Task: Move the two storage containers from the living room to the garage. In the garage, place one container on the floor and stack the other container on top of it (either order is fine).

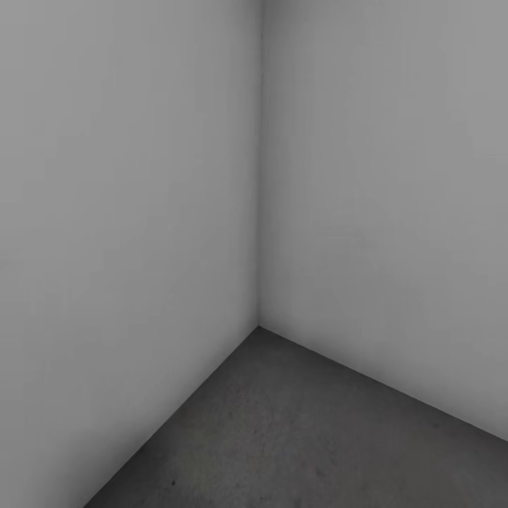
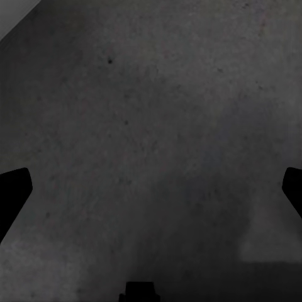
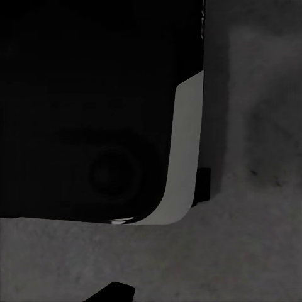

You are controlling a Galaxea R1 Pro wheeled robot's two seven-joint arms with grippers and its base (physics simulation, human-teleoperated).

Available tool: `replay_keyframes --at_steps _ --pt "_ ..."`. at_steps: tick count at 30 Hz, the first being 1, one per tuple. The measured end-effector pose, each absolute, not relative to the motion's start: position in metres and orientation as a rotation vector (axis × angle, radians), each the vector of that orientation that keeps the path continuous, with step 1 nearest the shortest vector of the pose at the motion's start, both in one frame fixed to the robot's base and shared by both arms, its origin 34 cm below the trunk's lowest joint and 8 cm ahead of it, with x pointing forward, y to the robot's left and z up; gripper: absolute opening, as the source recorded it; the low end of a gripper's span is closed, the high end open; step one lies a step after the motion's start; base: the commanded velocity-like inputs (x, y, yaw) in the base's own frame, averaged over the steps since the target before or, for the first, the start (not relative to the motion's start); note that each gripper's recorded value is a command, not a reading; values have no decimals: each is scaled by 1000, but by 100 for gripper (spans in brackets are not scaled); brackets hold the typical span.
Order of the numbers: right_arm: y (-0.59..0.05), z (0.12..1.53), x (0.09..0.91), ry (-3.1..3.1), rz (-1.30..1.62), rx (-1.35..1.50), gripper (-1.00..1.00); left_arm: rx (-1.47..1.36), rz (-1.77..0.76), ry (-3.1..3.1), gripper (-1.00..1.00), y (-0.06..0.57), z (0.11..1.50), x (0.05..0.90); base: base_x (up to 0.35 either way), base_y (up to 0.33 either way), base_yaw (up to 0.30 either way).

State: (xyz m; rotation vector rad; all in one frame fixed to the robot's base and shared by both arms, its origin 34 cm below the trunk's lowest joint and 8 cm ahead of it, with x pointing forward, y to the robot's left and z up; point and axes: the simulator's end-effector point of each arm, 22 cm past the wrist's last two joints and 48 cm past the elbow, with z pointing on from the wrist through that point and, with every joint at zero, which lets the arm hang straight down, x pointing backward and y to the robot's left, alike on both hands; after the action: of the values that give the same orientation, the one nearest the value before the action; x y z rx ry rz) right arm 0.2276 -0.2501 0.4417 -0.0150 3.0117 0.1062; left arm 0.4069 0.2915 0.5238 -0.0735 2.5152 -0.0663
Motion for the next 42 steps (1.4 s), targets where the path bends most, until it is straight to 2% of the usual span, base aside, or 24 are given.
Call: replay_keyframes --at_steps 42 --pt "-250 442 226 3015 107 -14 100 -73 -66 2517 100 291 523 406 0 0 0"
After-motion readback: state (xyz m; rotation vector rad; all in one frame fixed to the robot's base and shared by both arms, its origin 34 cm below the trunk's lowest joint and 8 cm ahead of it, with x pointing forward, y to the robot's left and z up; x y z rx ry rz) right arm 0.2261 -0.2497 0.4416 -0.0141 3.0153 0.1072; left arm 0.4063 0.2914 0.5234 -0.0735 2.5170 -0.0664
